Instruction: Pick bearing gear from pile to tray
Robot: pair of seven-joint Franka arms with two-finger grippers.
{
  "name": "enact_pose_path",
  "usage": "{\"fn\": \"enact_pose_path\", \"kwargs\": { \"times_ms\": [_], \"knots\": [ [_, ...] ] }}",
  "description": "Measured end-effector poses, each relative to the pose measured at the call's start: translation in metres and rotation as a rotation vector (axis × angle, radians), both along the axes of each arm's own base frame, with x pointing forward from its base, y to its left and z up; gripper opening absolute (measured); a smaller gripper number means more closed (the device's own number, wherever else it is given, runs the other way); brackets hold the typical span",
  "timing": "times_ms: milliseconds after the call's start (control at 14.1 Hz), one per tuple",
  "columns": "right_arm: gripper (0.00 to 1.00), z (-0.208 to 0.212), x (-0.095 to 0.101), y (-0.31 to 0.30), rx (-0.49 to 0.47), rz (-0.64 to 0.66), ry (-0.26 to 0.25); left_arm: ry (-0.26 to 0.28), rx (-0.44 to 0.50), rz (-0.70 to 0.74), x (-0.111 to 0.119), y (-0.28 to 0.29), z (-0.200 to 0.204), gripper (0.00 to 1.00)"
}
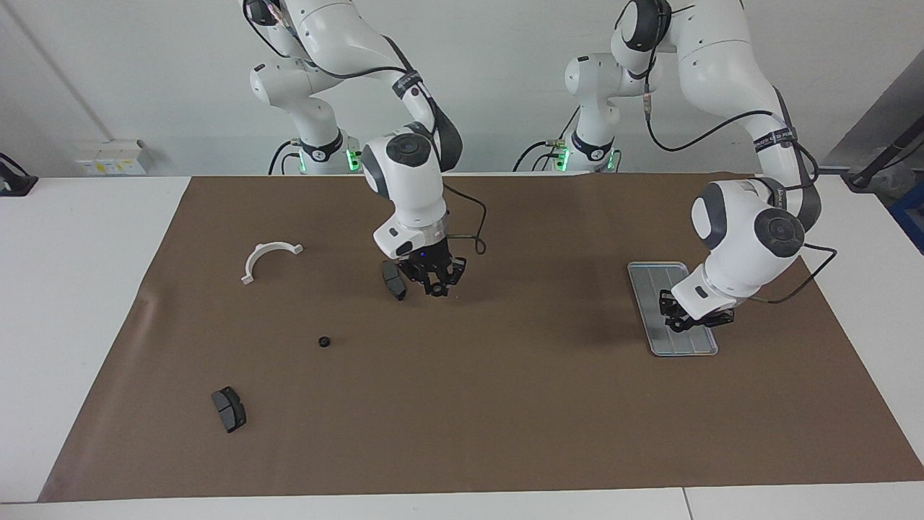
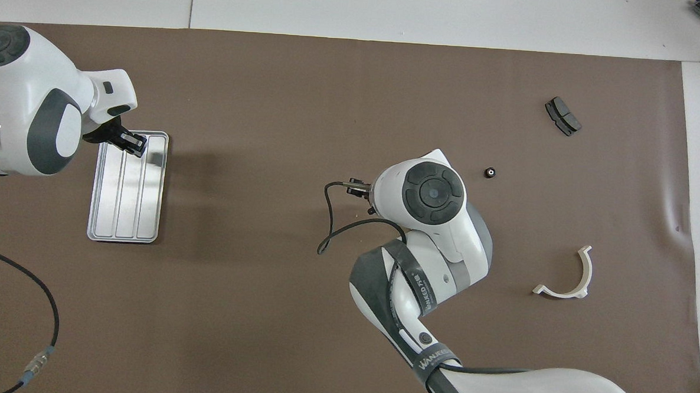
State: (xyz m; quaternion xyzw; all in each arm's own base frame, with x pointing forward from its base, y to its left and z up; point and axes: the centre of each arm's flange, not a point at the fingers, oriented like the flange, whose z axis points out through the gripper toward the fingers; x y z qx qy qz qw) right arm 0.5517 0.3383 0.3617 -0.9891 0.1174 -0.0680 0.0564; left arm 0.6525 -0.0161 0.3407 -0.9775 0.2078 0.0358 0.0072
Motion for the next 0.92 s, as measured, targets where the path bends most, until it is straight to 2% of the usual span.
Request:
{"fn": "enact_pose_path", "kwargs": {
  "times_ms": [213, 427, 569, 711, 783, 925],
  "knots": [
    [0.35, -0.018, -0.006, 0.044, 0.005, -0.013, 0.007, -0.007, -0.004, -0.008, -0.021, 0.001, -0.028, 0.36],
    [0.35, -0.038, -0.005, 0.062, 0.015, -0.023, -0.017, 0.005, -0.004, -0.007, -0.033, 0.002, -0.031, 0.36],
    [0.35, -0.047, -0.003, 0.062, 0.011, -0.026, -0.015, -0.001, -0.004, -0.004, -0.034, 0.004, -0.028, 0.42],
    [0.35, -0.053, -0.002, 0.063, 0.015, -0.026, -0.021, -0.010, -0.004, -0.003, -0.034, 0.004, -0.025, 0.59],
    [0.35, -0.057, -0.003, 0.065, 0.015, -0.024, -0.021, -0.017, -0.004, -0.003, -0.033, 0.004, -0.022, 0.71],
    [0.35, -0.062, -0.008, 0.072, 0.013, -0.021, -0.015, -0.041, -0.015, 0.005, -0.027, 0.001, -0.011, 0.75]
  ]
}}
